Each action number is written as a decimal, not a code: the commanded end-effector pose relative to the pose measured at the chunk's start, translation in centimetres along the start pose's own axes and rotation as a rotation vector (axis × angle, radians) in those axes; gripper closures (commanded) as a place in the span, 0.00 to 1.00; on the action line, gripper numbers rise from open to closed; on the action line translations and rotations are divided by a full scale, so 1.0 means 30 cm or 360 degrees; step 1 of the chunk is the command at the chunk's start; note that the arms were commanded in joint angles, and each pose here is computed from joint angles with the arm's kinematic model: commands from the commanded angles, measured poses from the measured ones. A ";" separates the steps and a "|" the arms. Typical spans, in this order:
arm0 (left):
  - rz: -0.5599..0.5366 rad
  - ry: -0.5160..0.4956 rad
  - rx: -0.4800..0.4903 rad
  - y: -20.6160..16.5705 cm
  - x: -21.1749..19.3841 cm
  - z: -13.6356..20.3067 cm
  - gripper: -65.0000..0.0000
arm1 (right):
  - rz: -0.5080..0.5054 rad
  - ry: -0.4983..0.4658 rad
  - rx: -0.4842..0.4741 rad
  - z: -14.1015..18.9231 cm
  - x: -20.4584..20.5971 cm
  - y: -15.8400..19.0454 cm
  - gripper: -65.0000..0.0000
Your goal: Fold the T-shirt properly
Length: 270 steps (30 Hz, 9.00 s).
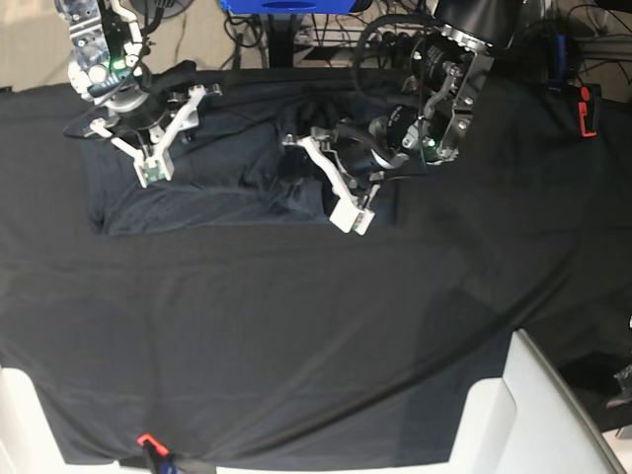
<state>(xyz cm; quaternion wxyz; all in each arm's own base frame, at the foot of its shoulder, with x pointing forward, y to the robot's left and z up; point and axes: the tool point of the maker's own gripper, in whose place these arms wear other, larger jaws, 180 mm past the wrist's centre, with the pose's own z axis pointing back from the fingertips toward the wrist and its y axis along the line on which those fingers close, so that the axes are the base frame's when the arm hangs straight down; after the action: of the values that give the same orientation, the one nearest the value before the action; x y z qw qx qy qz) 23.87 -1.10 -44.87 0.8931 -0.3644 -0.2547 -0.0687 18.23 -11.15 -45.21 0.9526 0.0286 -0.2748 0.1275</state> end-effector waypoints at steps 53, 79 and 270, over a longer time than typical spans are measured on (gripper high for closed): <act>-0.0312 0.0039 -0.0392 -0.354 0.116 -0.164 0.32 | 0.0002 -0.0053 -0.0016 0.009 0.029 -0.013 0.58; -0.0072 -0.0244 0.0309 0.153 0.199 0.223 1.00 | 0.0003 -0.0052 -0.0014 0.007 0.029 -0.012 0.58; 0.0237 -0.0196 0.1216 0.825 -0.222 1.150 1.00 | -0.0550 0.0141 0.0062 -0.249 0.318 -0.057 0.75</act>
<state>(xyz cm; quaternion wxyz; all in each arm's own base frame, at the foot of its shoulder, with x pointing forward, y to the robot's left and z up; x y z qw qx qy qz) 11.07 39.25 -43.76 0.9531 -0.0345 -0.2715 0.1289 28.74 -9.69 -47.80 0.9769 0.0858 -0.1931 -0.0333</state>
